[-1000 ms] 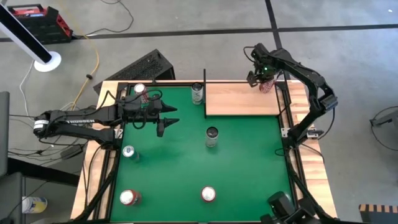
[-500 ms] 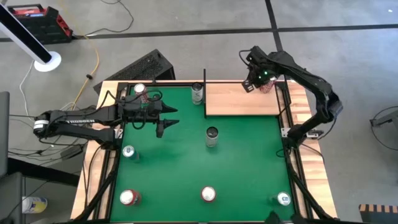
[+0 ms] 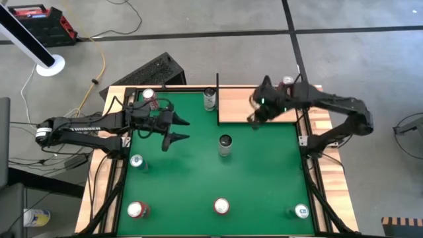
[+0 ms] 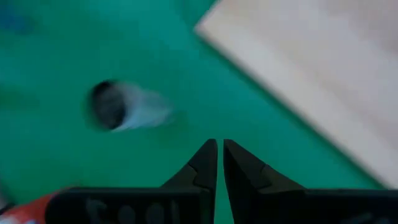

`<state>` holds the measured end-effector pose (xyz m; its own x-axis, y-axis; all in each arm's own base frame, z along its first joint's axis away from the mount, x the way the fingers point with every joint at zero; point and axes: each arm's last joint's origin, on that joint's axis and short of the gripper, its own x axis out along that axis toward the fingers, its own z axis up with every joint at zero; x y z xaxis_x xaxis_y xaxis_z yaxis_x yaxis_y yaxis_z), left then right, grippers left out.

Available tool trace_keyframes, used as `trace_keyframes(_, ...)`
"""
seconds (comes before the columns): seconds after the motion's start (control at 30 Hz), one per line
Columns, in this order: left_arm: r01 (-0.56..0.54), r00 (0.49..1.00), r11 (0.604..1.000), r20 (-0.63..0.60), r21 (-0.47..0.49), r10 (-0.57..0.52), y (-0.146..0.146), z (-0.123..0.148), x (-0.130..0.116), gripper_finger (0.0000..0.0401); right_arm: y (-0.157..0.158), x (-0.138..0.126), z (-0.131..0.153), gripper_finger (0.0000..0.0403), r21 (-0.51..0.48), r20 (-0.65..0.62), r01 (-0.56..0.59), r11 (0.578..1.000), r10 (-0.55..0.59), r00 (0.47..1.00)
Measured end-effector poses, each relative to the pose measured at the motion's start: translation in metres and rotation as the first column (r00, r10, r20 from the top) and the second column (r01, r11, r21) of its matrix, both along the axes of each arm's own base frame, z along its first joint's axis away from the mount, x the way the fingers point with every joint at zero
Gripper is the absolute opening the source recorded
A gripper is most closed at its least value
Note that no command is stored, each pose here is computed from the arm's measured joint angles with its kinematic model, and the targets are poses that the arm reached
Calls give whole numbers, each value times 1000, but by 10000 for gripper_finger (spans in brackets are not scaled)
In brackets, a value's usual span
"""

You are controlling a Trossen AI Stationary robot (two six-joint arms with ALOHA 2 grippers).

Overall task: Place canned beverage on shelf
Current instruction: Put the right orange soda can on the shelf

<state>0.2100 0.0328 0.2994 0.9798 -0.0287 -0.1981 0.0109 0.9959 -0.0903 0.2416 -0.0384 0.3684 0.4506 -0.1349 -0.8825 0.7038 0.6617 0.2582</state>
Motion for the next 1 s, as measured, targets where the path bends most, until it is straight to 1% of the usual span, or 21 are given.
trace_keyframes(0.1, 74, 997, 997, 3, -14, -74, -2, 0, 0, 240, 34, 8, 2, 54, 41, 57, -47, 998, 44, 997)
trace_keyframes(0.17, 113, 994, 993, 3, -22, -113, -3, 0, 0, 240, 56, 17, 0, 54, 73, 105, -70, 995, 62, 993)
trace_keyframes(0.37, 196, 980, 980, 18, -19, -196, -6, 1, 0, 240, 112, 37, -5, 54, 150, 218, -154, 977, 119, 969)
trace_keyframes(0.47, 270, 961, 963, 63, -21, -268, -15, 5, 2, 240, 135, 49, -15, 54, 165, 238, -214, 963, 172, 956)
trace_keyframes(0.6, 380, 920, 925, 96, 16, -380, -41, 6, 7, 240, 156, 53, -23, 54, 129, 229, -322, 938, 288, 930)
trace_keyframes(0.63, 391, 913, 919, 112, 41, -393, -48, 6, 10, 240, 159, 51, -24, 54, 112, 225, -350, 930, 319, 920)
trace_keyframes(0.7, 382, 908, 920, 151, 90, -392, -62, 8, 15, 240, 165, 48, -24, 54, 81, 213, -404, 911, 380, 900)
trace_keyframes(0.77, 351, 917, 932, 166, 95, -362, -75, 5, 21, 240, 170, 42, -22, 54, 53, 215, -455, 889, 435, 874)
trace_keyframes(0.83, 298, 924, 953, 233, 63, -304, -88, 6, 30, 240, 176, 32, -19, 54, 29, 199, -511, 859, 496, 845)
trace_keyframes(0.9, 260, 931, 966, 265, 3, -251, -104, 5, 38, 240, 186, 20, -14, 54, 9, 193, -573, 820, 561, 805)
trace_keyframes(0.93, 235, 934, 972, 281, -19, -221, -113, 8, 44, 240, 192, 11, -13, 54, 4, 177, -605, 797, 594, 784)
trace_keyframes(0.97, 216, 940, 976, 277, -27, -200, -124, 11, 50, 240, 198, 3, -12, 54, 2, 163, -632, 775, 624, 764)
trace_keyframes(1.0, 196, 950, 980, 251, -16, -186, -136, 13, 55, 240, 203, -3, -11, 54, -3, 158, -658, 753, 650, 743)
